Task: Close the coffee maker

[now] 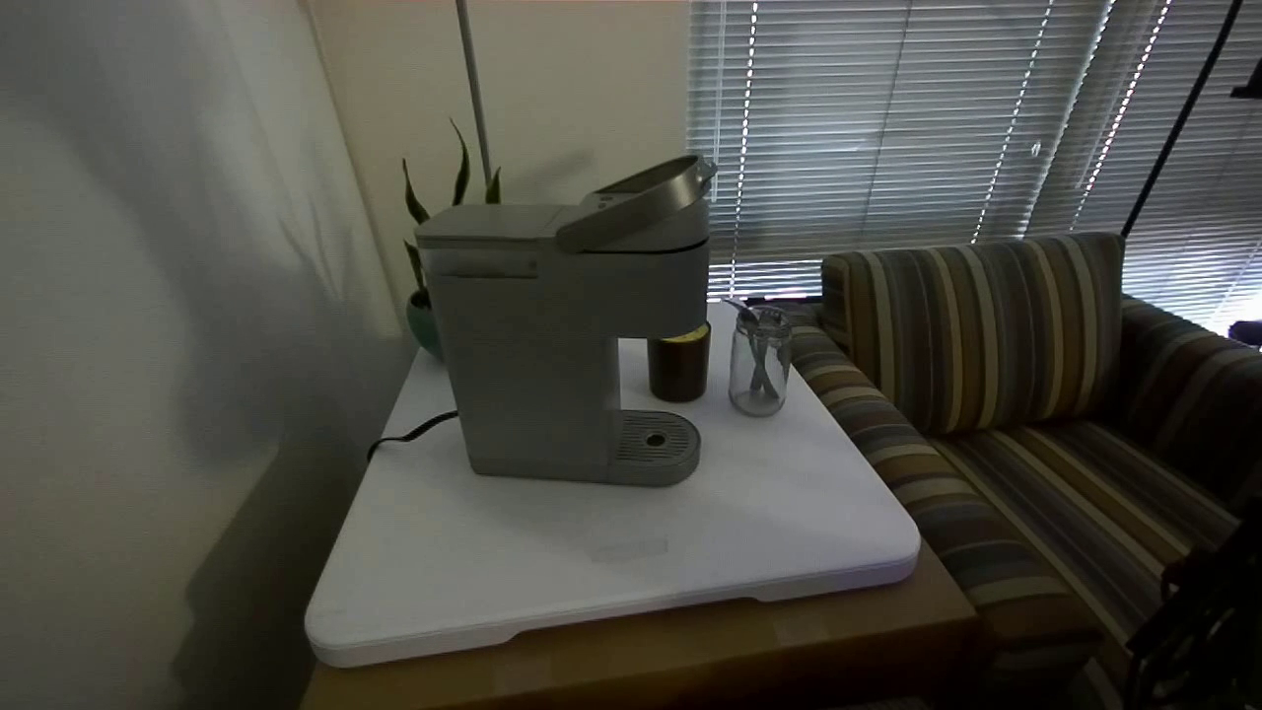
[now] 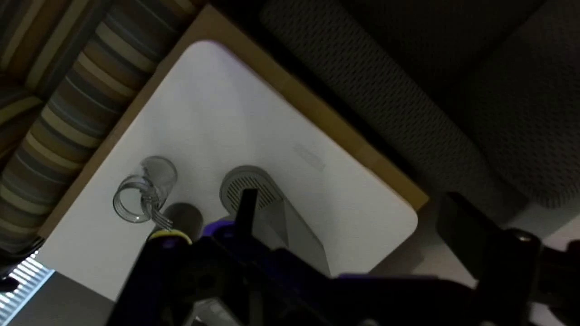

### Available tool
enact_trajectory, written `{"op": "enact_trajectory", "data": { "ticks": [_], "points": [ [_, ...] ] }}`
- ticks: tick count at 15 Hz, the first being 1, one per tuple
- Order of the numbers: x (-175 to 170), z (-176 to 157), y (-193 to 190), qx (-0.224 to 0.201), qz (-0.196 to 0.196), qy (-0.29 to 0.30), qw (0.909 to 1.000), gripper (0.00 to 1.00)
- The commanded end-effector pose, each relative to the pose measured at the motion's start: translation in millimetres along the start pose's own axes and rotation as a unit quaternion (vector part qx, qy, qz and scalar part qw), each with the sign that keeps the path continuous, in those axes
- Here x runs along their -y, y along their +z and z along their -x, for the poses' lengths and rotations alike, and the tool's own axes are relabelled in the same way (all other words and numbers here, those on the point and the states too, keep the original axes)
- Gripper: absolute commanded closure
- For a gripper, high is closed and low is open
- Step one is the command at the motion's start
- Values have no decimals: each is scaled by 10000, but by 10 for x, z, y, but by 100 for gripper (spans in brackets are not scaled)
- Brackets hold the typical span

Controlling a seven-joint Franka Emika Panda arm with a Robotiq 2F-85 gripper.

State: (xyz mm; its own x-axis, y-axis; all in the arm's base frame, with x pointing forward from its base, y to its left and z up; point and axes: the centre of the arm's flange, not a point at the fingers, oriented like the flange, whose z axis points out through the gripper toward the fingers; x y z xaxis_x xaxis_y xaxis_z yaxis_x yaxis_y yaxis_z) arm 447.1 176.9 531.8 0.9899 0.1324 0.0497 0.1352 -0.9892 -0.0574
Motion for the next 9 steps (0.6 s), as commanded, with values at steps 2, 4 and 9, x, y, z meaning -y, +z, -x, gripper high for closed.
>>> {"op": "enact_trajectory", "data": {
  "ticks": [2, 4, 9],
  "points": [
    [-475, -293, 360, -1170, -616, -3, 9912, 0],
    [-654, -411, 461, -1728, -893, -35, 9809, 0],
    [-504, -356, 193, -1458, -646, 96, 9872, 0]
  ]
}}
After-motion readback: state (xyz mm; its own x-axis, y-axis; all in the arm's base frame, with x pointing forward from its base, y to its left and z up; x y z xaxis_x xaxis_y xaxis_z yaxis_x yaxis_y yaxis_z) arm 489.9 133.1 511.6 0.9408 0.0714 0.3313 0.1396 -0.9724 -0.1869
